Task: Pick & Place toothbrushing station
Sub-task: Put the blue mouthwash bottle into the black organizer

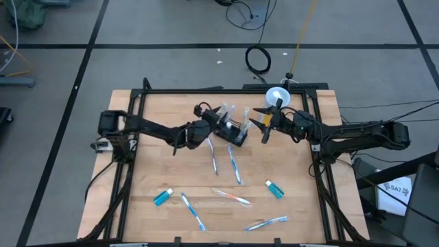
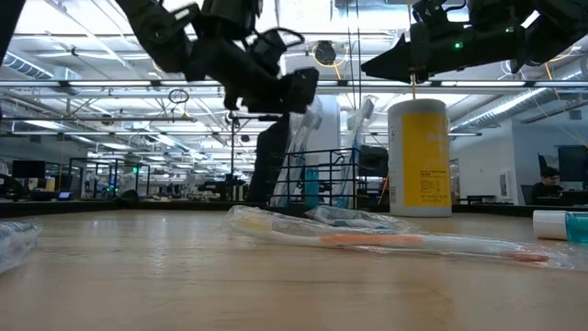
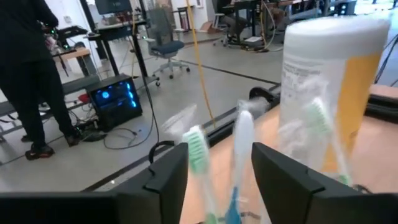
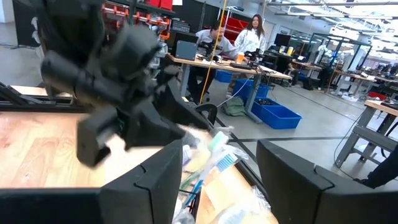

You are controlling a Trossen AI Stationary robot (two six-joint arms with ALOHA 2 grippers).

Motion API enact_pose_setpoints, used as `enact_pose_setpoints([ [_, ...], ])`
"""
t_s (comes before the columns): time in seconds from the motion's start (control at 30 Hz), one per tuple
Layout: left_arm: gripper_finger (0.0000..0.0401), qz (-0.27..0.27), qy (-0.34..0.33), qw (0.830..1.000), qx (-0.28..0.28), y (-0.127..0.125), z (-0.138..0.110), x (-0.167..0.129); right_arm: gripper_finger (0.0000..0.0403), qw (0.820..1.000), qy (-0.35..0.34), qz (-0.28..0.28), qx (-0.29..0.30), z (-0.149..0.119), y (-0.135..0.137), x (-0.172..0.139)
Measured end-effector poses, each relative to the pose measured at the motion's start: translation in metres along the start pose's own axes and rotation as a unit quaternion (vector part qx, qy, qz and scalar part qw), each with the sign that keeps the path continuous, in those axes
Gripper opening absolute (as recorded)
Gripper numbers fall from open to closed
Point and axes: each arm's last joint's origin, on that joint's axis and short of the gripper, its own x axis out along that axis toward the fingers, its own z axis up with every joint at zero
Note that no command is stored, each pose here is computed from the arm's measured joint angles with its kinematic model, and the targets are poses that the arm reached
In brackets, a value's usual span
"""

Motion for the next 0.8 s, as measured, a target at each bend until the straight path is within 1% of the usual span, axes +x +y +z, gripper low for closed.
enact_pose_setpoints([
  [0.13, 0.0187, -0.012, 0.02, 1.0, -0.012, 0.007, 0.021, -0.019, 0.0199, 1.0, 0.003, 0.001, -0.001, -0.001, 0.0, 0.0],
  [0.3, 0.018, -0.052, 0.05, 0.997, 0.013, 0.016, 0.042, -0.051, 0.0199, 1.0, 0.005, 0.001, -0.001, -0.001, 0.0, 0.0],
  [0.47, 0.018, -0.11, 0.071, 0.991, 0.018, 0.025, 0.058, -0.08, 0.0199, 1.0, 0.005, 0.001, -0.001, -0.001, 0.0, 0.0],
  [0.53, 0.018, -0.154, 0.088, 0.984, 0.009, 0.026, 0.061, -0.09, 0.0199, 1.0, 0.005, 0.001, -0.001, -0.001, 0.0, 0.0],
  [0.6, 0.0179, -0.202, 0.122, 0.972, -0.006, 0.027, 0.06, -0.101, 0.0199, 1.0, 0.004, 0.001, -0.001, -0.001, 0.0, 0.0],
  [0.67, 0.0179, -0.253, 0.165, 0.952, -0.039, 0.025, 0.058, -0.109, 0.0199, 1.0, 0.004, 0.001, -0.001, -0.001, 0.0, 0.0],
  [0.73, 0.0179, -0.295, 0.227, 0.925, -0.081, 0.023, 0.052, -0.117, 0.0199, 1.0, 0.003, 0.001, -0.001, -0.001, 0.0, 0.0],
  [0.8, 0.0179, -0.325, 0.292, 0.891, -0.123, 0.02, 0.046, -0.125, 0.0199, 1.0, 0.003, 0.001, -0.001, -0.001, 0.0, 0.0],
])
